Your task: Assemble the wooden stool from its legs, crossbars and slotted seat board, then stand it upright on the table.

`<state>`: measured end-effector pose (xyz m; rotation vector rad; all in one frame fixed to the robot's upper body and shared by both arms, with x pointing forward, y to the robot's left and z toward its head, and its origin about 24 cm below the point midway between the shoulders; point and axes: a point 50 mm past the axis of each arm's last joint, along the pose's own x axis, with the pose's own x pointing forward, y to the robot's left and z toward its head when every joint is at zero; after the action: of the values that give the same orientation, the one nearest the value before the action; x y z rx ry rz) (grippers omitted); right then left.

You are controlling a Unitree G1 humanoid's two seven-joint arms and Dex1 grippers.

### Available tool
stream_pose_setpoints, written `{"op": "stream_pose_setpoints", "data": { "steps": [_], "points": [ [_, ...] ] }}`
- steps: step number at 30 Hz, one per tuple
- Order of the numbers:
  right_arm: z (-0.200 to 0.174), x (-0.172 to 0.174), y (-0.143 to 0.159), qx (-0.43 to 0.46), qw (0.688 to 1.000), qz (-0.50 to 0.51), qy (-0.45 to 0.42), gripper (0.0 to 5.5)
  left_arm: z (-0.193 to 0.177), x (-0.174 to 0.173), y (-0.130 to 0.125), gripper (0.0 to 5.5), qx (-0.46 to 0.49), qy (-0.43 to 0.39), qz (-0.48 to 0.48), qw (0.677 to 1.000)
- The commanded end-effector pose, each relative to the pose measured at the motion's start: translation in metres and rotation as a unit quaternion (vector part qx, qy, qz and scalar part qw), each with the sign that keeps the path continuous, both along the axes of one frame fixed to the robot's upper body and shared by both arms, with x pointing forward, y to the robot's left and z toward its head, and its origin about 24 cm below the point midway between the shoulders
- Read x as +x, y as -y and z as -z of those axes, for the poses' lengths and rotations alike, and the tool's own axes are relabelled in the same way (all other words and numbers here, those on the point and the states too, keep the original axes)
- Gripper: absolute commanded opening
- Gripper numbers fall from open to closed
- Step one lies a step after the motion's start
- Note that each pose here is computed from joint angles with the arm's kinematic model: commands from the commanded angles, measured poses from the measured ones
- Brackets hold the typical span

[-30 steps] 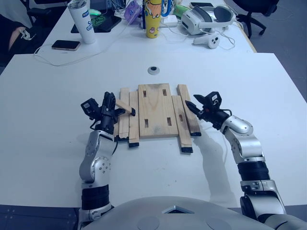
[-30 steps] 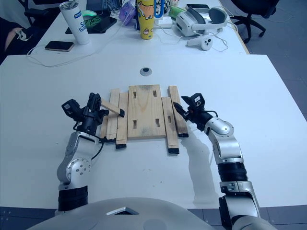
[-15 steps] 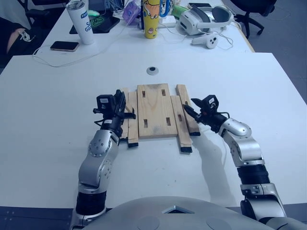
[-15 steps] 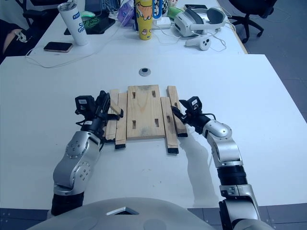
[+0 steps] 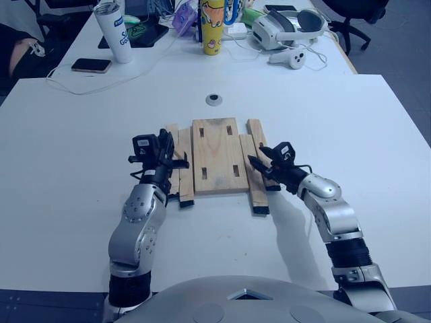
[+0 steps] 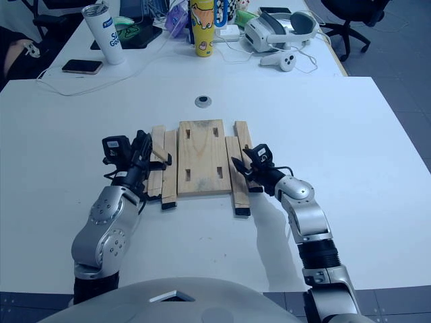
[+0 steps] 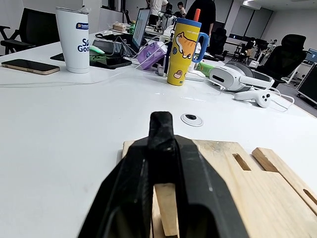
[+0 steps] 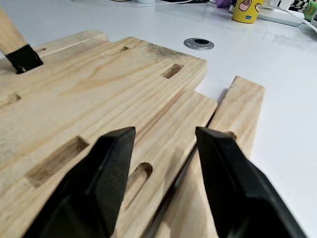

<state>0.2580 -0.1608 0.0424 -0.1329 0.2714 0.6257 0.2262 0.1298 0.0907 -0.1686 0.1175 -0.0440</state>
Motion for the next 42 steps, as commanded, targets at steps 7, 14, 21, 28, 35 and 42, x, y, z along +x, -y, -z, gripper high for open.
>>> {"op": "stream_pose_setpoints", "data": {
  "steps": [7,14,21,28,35,42],
  "points": [
    [-0.005,-0.003,-0.008,-0.010,0.999,0.022,0.044,2.26,0.032,-0.001,-0.014,0.41,0.058,-0.113,0.001,0.992],
    [-0.019,-0.015,-0.030,-0.053,0.991,-0.030,0.122,2.26,0.025,0.008,-0.021,0.41,0.124,-0.107,0.056,0.985],
    [-0.010,-0.019,-0.037,-0.051,0.991,0.026,0.122,2.26,0.025,0.019,-0.027,0.41,0.150,-0.108,0.095,0.978],
    [0.001,-0.020,-0.037,-0.058,0.992,0.033,0.106,2.26,0.003,0.032,-0.019,0.41,0.137,-0.041,0.091,0.986],
    [0.007,-0.020,-0.034,-0.066,0.993,0.019,0.094,2.26,-0.003,0.030,-0.018,0.41,0.128,-0.021,0.075,0.989],
    [0.011,-0.020,-0.035,-0.070,0.994,0.012,0.086,2.26,0.004,0.024,-0.022,0.41,0.096,-0.057,0.056,0.992]
  ]
}}
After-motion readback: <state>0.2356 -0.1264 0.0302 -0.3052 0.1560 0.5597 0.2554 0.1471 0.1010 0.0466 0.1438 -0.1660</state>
